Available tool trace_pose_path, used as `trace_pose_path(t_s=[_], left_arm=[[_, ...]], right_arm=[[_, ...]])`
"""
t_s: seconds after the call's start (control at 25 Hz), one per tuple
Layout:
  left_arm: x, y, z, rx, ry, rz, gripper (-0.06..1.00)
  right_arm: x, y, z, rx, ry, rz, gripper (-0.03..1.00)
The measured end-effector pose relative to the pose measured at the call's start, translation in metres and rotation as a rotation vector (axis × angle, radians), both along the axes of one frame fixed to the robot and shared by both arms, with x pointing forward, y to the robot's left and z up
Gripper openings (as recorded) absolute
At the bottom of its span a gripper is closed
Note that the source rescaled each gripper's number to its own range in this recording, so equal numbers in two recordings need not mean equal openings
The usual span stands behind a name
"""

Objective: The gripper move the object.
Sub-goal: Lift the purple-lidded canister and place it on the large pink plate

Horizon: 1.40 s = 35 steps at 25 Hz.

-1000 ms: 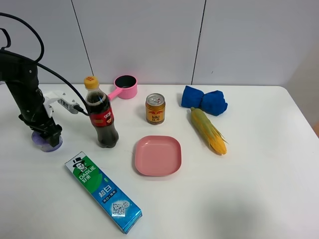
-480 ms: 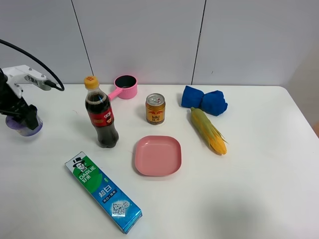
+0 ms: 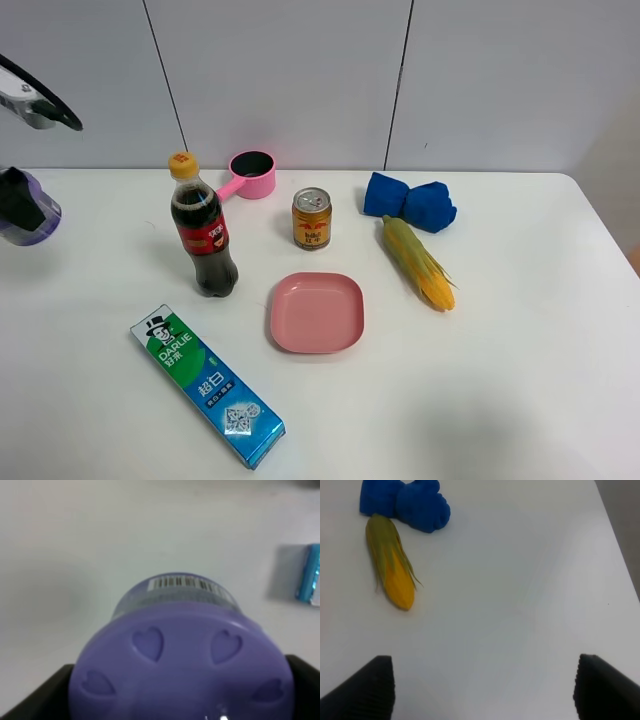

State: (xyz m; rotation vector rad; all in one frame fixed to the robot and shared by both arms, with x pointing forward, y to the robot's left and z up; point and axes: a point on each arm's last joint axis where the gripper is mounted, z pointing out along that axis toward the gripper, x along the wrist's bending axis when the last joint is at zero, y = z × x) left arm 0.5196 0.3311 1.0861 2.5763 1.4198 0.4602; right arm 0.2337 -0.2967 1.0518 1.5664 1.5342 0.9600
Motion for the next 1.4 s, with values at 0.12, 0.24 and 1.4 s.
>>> trace_pose_path(t_s=[0.12, 0.24, 1.4], left_arm=[[-0.023, -0.003, 0.020, -0.017, -0.005, 0.037, 0.02], [-0.044, -0.012, 0.039, -0.027, -0.048, 0.046, 0.02], [-0.131, -0.271, 0.029, -0.084, 0.038, -0.720, 0.02]], right_arm=[[0.000, 0.000, 0.000, 0.000, 0.000, 0.000, 1.00], [0.000, 0.000, 0.000, 0.000, 0.000, 0.000, 1.00], [0.000, 0.000, 0.000, 0.000, 0.000, 0.000, 1.00]])
